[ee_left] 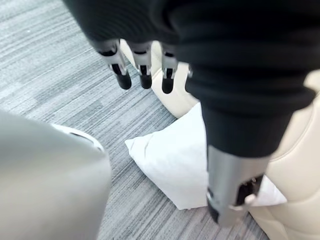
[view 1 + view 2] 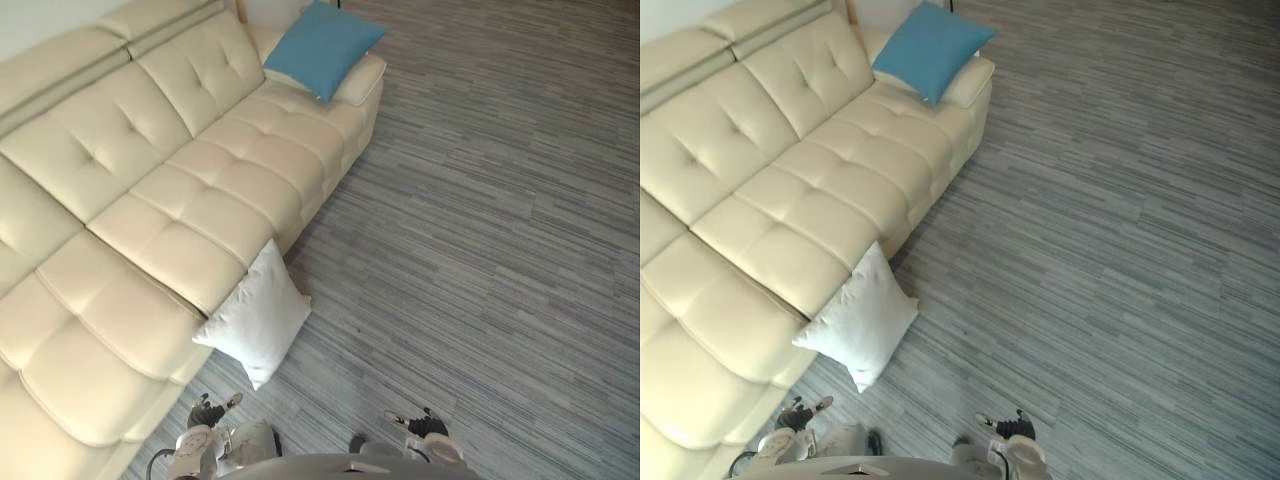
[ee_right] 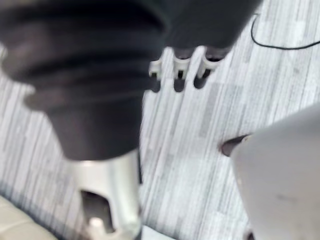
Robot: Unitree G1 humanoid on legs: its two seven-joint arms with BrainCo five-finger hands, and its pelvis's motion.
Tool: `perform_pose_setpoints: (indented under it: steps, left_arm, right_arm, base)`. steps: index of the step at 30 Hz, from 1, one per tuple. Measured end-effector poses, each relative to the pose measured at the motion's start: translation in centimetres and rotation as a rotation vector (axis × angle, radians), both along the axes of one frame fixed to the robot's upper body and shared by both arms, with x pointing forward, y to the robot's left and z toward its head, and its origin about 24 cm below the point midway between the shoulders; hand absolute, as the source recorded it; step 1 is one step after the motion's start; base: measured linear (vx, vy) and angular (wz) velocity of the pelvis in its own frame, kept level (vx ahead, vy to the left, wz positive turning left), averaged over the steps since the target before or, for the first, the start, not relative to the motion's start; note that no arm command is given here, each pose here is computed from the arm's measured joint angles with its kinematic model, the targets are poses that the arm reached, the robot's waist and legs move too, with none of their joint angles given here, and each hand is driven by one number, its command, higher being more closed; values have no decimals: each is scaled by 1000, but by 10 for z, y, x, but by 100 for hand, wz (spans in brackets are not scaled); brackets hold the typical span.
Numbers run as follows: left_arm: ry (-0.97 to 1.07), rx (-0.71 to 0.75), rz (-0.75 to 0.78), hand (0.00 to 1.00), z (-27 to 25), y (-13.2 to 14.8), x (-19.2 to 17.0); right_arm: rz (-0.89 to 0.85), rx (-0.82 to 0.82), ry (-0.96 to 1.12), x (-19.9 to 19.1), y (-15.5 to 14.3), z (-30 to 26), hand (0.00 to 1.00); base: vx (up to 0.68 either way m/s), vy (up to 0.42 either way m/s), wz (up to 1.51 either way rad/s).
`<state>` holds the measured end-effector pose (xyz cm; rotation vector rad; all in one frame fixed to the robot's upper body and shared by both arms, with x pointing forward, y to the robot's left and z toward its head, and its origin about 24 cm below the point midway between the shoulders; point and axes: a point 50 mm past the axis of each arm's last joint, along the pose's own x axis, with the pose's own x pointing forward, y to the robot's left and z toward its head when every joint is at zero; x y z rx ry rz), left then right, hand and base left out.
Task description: Pick up cushions and gather them together orderly.
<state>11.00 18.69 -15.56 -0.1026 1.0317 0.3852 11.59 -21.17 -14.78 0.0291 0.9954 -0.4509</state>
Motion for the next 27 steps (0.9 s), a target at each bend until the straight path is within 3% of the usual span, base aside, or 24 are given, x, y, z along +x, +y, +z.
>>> perform_pose_setpoints:
  steps: [9,16,20,22,27]
  left_arm:
    - [37,33,-42,0,-1,9,-5]
    - [48,21,-27,0,-3,7,-8]
    - [-19,-28,-5,0,2,-13,10]
    - [4,-17,23,0,-1,-7,0]
    - [7,-39,48,0,-2,-13,-2]
  right_arm:
    - [3,21,-24,1,7,1,0]
    - [22,36,-61,9,12,4,0]
    - [6,0,-98,21,-3,11,0]
    - [25,26,-64,12,8,6,0]
    - [3,7,-45,8,-1,5,0]
  base:
    - [274,99,25]
    - [384,-174,44]
    - [277,-186,80]
    - [124,-149,84]
    - [195,-150,95]
